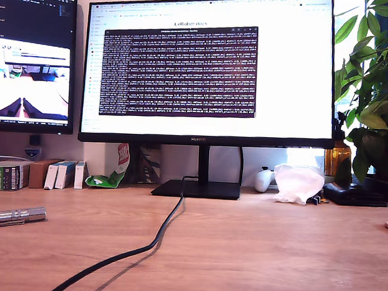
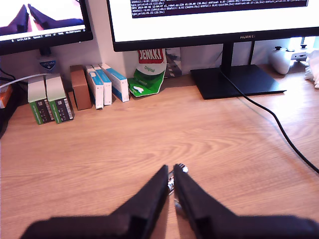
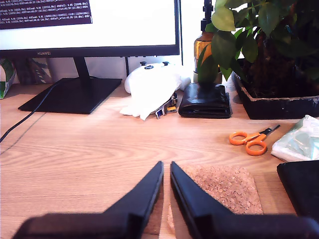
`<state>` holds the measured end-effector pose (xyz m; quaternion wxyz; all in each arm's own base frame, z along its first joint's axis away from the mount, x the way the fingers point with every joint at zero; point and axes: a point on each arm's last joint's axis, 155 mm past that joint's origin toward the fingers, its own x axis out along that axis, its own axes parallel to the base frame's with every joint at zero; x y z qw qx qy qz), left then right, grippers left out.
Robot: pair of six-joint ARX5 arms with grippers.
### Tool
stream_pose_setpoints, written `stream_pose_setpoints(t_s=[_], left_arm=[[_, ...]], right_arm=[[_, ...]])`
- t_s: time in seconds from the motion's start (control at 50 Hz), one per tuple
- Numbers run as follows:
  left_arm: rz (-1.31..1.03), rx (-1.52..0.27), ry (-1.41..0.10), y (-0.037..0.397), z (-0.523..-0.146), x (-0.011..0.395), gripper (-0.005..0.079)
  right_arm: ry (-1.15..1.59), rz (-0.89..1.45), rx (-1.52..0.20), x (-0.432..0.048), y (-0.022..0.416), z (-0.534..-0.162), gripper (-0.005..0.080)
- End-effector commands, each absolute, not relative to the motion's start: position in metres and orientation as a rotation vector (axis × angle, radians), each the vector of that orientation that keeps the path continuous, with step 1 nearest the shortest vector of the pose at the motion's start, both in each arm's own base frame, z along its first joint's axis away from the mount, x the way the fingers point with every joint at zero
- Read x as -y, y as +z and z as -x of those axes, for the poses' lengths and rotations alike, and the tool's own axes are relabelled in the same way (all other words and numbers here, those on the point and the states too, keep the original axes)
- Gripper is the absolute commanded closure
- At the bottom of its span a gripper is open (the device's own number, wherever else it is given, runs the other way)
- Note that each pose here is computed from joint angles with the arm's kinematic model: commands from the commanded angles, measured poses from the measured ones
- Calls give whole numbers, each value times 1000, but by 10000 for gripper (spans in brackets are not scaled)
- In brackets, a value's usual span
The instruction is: Pick the metallic laser pointer with your right arm, pass it to your left arm, then place it down to the left side of the table
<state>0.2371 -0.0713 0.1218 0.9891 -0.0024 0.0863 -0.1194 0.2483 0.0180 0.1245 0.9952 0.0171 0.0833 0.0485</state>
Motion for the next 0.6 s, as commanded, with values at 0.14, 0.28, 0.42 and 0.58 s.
stream_pose_setpoints(t_s=[0.14, 0.28, 0.42, 0.58], left_arm=[[-34, -209, -227, 104, -237, 68, 721], [-45, -208, -219, 104, -238, 66, 721], [-25, -216, -178, 103, -242, 51, 721], [-7, -222, -123, 102, -245, 32, 721]], right_arm=[[99, -35, -155, -19, 127, -249, 764], [99, -35, -155, -19, 127, -249, 764], [99, -35, -155, -19, 127, -249, 764], [99, -35, -155, -19, 127, -249, 764]])
